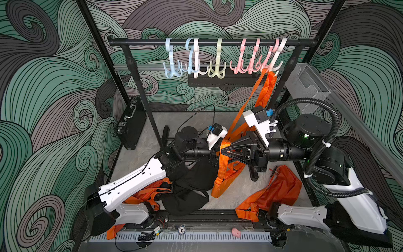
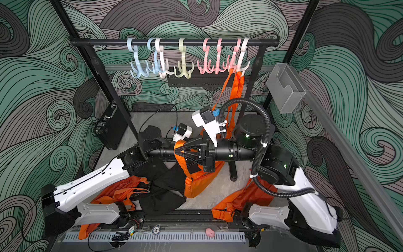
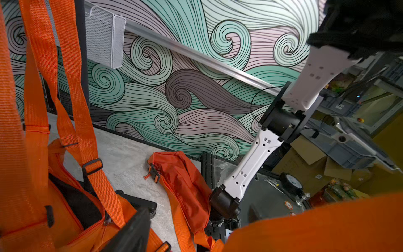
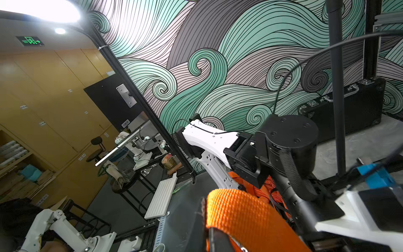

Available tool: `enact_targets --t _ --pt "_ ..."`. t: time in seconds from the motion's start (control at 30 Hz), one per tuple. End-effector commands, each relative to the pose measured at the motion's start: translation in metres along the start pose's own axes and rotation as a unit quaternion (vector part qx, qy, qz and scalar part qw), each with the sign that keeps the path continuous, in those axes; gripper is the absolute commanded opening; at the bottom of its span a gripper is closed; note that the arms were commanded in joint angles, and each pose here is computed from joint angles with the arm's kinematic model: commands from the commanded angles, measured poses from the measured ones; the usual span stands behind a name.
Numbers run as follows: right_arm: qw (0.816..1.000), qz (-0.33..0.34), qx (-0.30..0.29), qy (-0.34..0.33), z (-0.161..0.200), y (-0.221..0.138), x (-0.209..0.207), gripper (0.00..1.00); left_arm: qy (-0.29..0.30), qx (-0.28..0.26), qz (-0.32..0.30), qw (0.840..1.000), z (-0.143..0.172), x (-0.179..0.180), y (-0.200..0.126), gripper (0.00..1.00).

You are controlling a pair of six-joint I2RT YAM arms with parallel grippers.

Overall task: Hang the bag on a hook
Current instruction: Pick up the bag from the center of the board.

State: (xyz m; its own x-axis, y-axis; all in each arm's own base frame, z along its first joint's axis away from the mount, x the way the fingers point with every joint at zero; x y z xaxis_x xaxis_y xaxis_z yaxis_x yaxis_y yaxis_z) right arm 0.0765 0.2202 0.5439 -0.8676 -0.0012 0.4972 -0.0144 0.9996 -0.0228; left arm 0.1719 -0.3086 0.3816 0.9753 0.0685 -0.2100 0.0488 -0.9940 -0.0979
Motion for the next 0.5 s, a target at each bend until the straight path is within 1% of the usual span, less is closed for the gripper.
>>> enact_targets --t 0.0,0.07,0.13,0.2,0.27,0.33,0.4,0.47 --pt "0.999 -0.020 -0.023 -0.019 -0.008 -0.013 0.016 0.00 0.022 -0.023 -0.015 0.999 -0.018 0.000 0.002 0.44" --pt "0.999 0.010 -0.036 -0.033 -0.009 -0.026 0.019 0.00 0.035 -0.016 -0.035 0.999 -0.021 0.000 -0.003 0.29" --pt "0.996 0.046 -0.058 -0.050 -0.011 -0.043 0.022 0.00 0.049 -0.022 -0.067 0.996 -0.025 0.001 -0.012 0.17" --pt "0.990 0.096 -0.081 -0.069 -0.013 -0.060 0.023 0.00 0.070 -0.028 -0.093 0.993 -0.032 -0.003 -0.024 0.01" --pt "0.979 0.154 -0.101 -0.084 -0.016 -0.074 0.019 0.00 0.083 -0.026 -0.126 0.988 -0.042 -0.005 -0.037 0.00" --pt "0.961 0.226 -0.127 -0.095 -0.022 -0.088 0.011 0.00 0.101 -0.033 -0.149 0.983 -0.052 -0.011 -0.050 0.00" --pt "0.944 0.280 -0.134 -0.111 -0.029 -0.094 0.004 0.00 0.114 -0.039 -0.180 0.976 -0.066 -0.015 -0.064 0.00" --pt "0.922 0.339 -0.139 -0.124 -0.034 -0.097 -0.008 0.00 0.125 -0.036 -0.210 0.969 -0.079 -0.018 -0.076 0.00"
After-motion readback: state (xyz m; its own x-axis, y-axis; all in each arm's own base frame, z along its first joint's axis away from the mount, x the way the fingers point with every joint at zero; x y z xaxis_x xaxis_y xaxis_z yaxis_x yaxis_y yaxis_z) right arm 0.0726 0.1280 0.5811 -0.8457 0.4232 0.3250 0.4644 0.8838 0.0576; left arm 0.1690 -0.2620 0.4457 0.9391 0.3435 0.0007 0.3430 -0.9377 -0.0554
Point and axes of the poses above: each gripper's point midway between its finger pads, its own y axis out along the fingers, its own x axis along the line the jaws close on, z = x × y, the point moved 7 cm from there along -y, back along the fingers, and after that the axes turned 6 degrees about y, right-handed, at the moved point
